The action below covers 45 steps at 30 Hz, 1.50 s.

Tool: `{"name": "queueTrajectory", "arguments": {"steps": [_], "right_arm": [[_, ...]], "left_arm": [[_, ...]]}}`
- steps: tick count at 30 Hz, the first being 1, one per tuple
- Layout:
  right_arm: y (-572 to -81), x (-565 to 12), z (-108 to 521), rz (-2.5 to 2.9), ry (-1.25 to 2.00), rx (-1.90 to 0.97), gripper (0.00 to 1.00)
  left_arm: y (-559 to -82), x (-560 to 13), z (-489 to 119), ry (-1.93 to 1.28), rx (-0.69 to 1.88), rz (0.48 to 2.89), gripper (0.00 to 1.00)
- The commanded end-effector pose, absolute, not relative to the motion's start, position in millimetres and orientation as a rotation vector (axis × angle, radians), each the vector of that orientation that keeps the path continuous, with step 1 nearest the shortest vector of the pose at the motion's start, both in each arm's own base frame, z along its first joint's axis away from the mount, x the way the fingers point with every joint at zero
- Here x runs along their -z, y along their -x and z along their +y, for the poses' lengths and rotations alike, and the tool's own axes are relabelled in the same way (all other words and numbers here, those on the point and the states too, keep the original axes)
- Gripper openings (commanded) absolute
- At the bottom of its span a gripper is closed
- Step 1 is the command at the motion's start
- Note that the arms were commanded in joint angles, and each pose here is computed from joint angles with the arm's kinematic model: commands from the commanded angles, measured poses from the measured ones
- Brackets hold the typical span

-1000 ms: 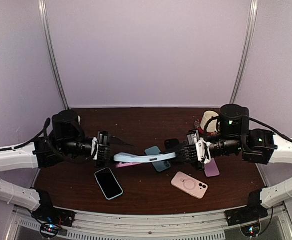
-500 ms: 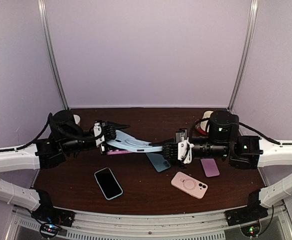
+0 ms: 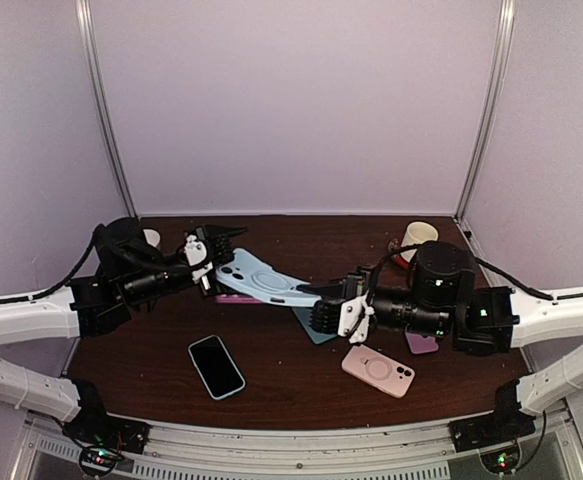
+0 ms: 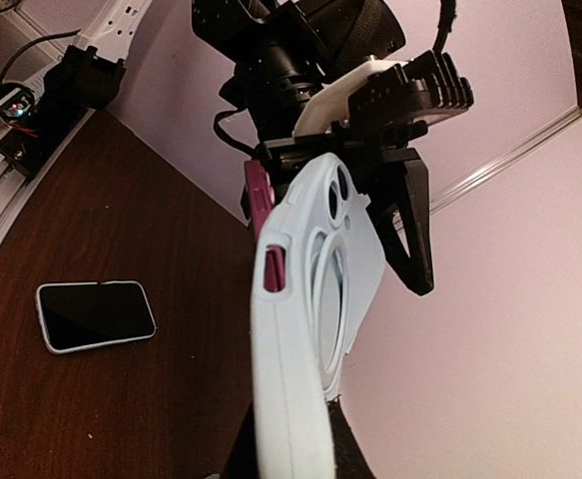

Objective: Take the phone out of the phone case
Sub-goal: Pass from the right arm to the left

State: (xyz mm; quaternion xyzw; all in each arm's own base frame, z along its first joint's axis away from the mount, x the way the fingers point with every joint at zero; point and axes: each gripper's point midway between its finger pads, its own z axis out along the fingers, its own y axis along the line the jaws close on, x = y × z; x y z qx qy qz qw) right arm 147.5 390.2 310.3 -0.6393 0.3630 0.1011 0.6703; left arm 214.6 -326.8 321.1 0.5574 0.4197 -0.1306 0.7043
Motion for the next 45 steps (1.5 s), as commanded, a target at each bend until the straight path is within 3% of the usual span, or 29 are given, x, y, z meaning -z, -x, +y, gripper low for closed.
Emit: {"name": "queueTrajectory", "arguments": {"steps": [1, 10, 15, 23, 25, 34, 45], "right_arm": [[-202, -344, 351, 0.988, 1.164, 0.022, 0.0], [-203, -364, 315, 1.035, 1.062, 0.054, 0.0], [-188, -384, 297, 1.01, 1.017, -0.034, 0.0], [-135, -394, 298, 0.864, 1.138, -0.296, 0.0], [-123, -396, 301, 0.818, 1.182, -0.347, 0.0], [-94, -415, 318, 0.694, 1.248, -0.486, 0.0], [-92, -425, 328, 0.672, 1.241, -0.493, 0.0]], "left_arm": [[-242, -375, -302, -1.014, 0.123, 0.908, 0.62], [-263, -373, -276, -1.018, -0.041, 0.925, 0.66], [-224, -366, -289, -1.192, 0.095, 0.743, 0.63], [-134, -372, -305, -1.405, 0.56, 0.471, 0.55], [-125, -381, -305, -1.402, 0.643, 0.456, 0.48], [-97, -386, -308, -1.449, 0.86, 0.381, 0.44], [-83, -378, -309, -1.509, 0.88, 0.347, 0.3]]}}
